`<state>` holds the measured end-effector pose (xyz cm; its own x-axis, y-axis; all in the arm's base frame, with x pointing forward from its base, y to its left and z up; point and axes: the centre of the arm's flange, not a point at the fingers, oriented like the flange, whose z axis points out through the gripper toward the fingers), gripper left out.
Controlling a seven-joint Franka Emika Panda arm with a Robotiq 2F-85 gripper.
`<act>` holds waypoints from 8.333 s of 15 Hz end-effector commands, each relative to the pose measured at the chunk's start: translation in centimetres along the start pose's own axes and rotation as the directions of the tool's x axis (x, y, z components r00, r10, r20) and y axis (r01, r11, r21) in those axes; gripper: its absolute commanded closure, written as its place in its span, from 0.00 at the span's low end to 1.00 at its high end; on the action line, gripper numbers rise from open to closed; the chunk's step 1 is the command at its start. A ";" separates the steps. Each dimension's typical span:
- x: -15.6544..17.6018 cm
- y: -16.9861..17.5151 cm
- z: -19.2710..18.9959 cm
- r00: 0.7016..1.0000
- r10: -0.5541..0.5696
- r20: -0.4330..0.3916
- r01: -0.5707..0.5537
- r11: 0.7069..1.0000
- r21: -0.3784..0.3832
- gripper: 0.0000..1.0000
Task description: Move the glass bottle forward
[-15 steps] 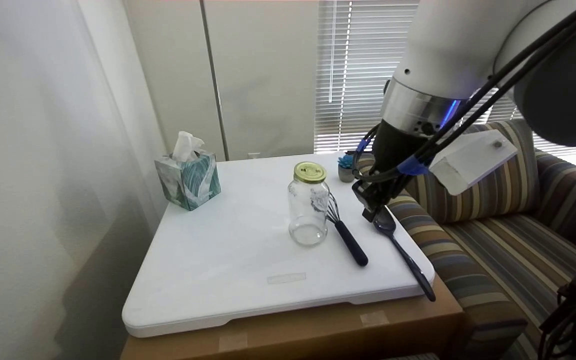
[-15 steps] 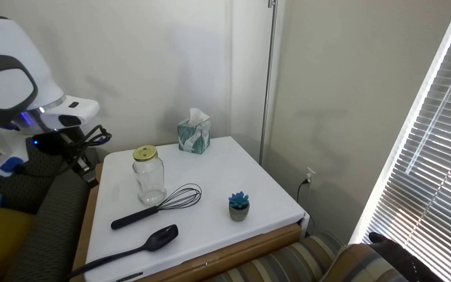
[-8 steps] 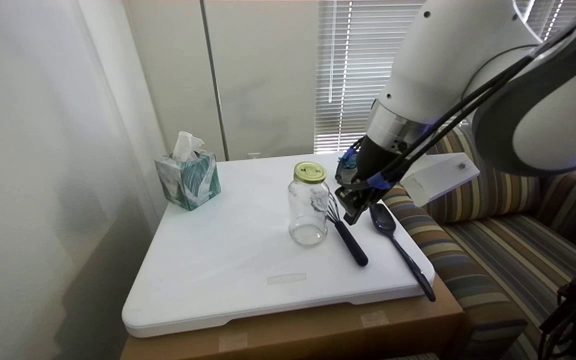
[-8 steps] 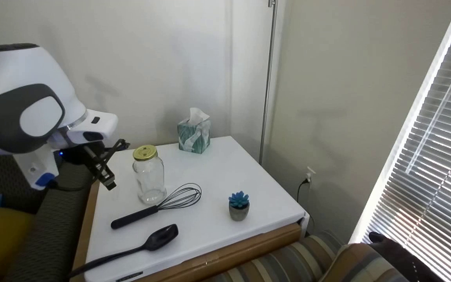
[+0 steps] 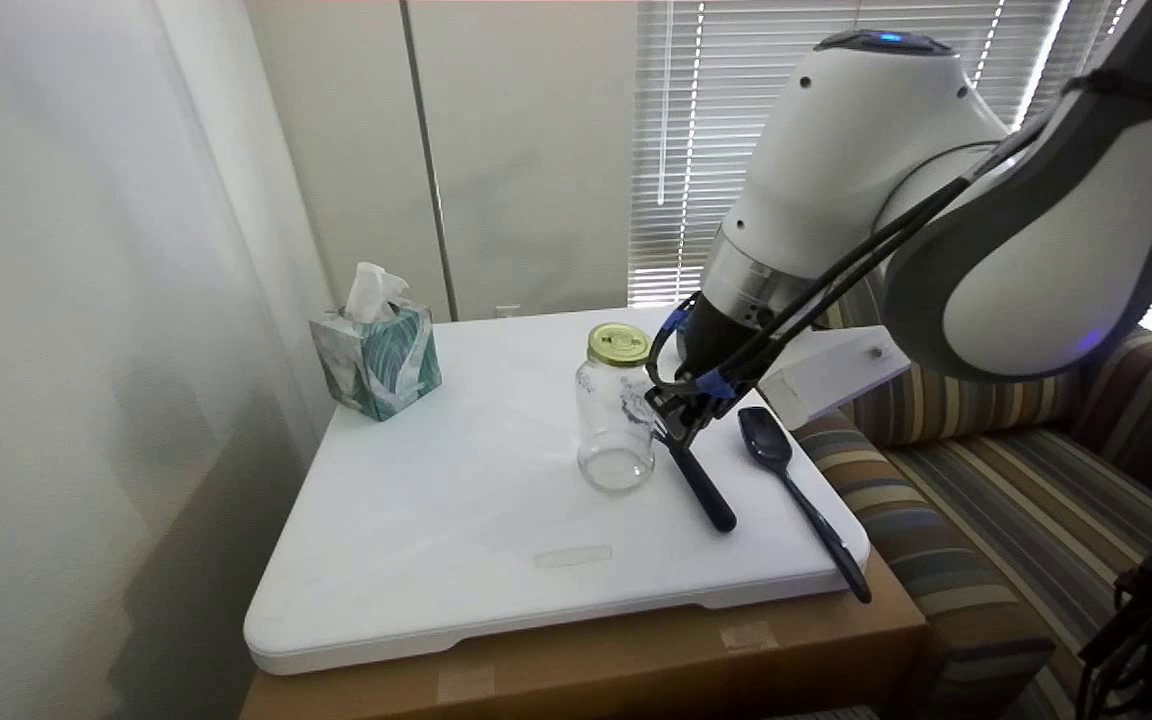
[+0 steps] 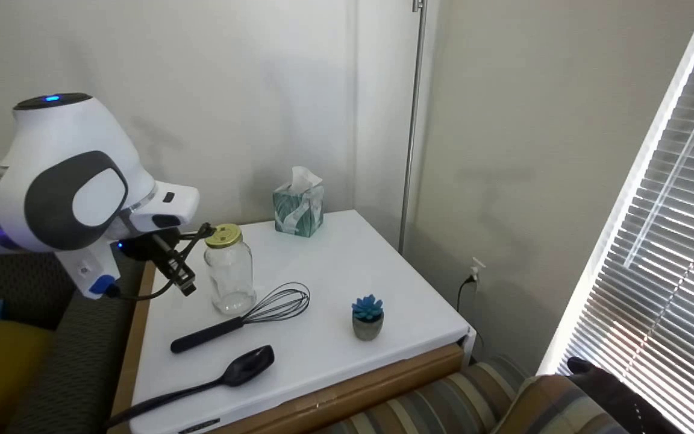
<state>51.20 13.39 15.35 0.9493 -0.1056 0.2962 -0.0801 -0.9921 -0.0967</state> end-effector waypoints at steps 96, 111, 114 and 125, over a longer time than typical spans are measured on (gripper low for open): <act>9.9 -1.8 1.4 0.990 0.119 -0.073 -0.126 0.986 -0.109 1.00; 14.5 -2.9 -12.9 0.930 0.140 0.339 -0.184 0.978 0.100 0.42; 14.8 -3.3 -14.5 0.926 0.147 0.349 -0.180 0.981 0.065 0.22; 15.5 -4.1 -16.3 0.925 0.151 0.350 -0.163 0.987 0.005 0.00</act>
<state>61.32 14.72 35.88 0.9719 -0.2236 -0.0732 -0.2323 -0.9613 -0.1482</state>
